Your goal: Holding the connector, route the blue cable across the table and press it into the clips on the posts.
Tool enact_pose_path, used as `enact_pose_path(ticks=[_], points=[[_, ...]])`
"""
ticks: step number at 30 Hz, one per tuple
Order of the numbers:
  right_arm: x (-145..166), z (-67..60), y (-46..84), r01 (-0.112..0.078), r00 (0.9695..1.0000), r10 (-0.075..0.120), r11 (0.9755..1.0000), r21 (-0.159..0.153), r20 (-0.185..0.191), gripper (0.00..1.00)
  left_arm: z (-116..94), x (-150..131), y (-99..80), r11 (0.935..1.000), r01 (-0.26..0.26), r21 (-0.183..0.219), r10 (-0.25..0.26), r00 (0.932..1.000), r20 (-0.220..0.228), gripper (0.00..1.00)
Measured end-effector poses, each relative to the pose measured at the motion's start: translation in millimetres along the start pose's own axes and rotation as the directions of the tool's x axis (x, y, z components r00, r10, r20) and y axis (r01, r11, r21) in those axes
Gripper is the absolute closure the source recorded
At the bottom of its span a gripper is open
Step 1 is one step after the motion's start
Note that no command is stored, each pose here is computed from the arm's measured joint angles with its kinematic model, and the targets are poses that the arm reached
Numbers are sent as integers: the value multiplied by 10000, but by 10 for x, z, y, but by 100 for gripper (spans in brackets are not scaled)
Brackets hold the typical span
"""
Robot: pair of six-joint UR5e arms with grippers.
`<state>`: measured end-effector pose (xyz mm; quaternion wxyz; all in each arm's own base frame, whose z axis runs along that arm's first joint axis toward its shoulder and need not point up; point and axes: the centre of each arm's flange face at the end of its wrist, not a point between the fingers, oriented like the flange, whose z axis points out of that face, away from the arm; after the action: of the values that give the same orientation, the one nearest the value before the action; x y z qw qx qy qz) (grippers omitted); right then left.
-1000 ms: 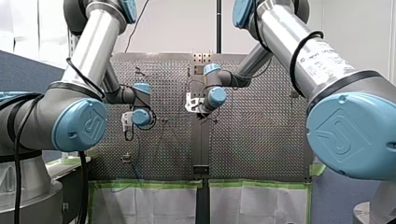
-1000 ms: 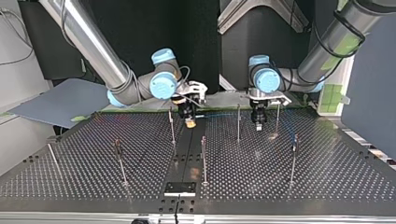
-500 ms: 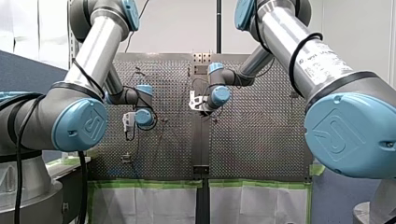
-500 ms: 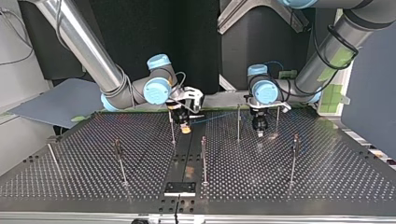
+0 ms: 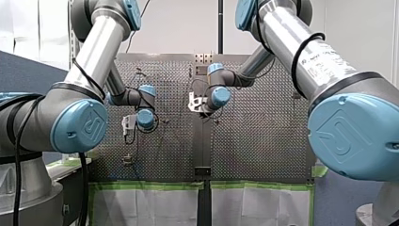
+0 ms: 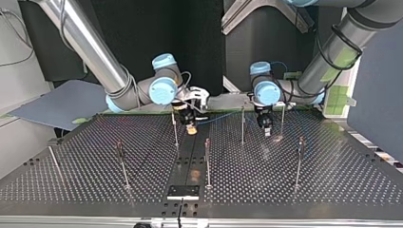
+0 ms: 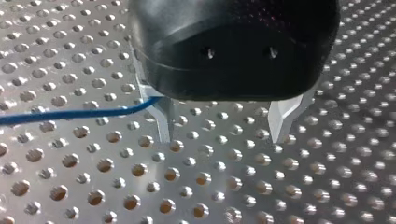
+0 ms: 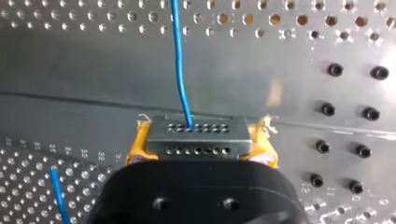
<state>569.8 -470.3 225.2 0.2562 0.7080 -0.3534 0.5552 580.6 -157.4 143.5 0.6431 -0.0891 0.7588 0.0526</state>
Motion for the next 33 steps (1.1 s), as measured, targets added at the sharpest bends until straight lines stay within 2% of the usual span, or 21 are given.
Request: enact_pose_path(ticks=[6,10,16,19,23,27,33], points=[[-21,-17,-89,36,10000,-37,9999,98,31,100,-254,8,2,9994,-61,-326,47,9990,-441,0],[-57,-17,-137,48,10000,-49,9999,139,75,100,-430,-44,4,9989,109,-456,-126,9993,-358,0],[-230,33,-167,89,9995,-94,9998,158,309,100,-659,-110,-68,9991,411,-136,-411,9992,0,0],[-310,57,-173,91,9991,-98,9998,173,420,100,-772,-50,-103,9993,368,-25,-368,9993,-110,0],[-350,69,-176,81,9988,-91,9998,201,476,100,-950,97,-132,9998,197,80,-193,9985,-506,0],[-357,72,-178,88,9988,-98,9997,210,480,100,-1108,194,-122,10000,-1,-41,-3,9961,-881,0],[-352,78,-162,93,9989,-102,9998,191,464,100,-1286,155,-173,9999,9,125,0,9974,-725,0]])
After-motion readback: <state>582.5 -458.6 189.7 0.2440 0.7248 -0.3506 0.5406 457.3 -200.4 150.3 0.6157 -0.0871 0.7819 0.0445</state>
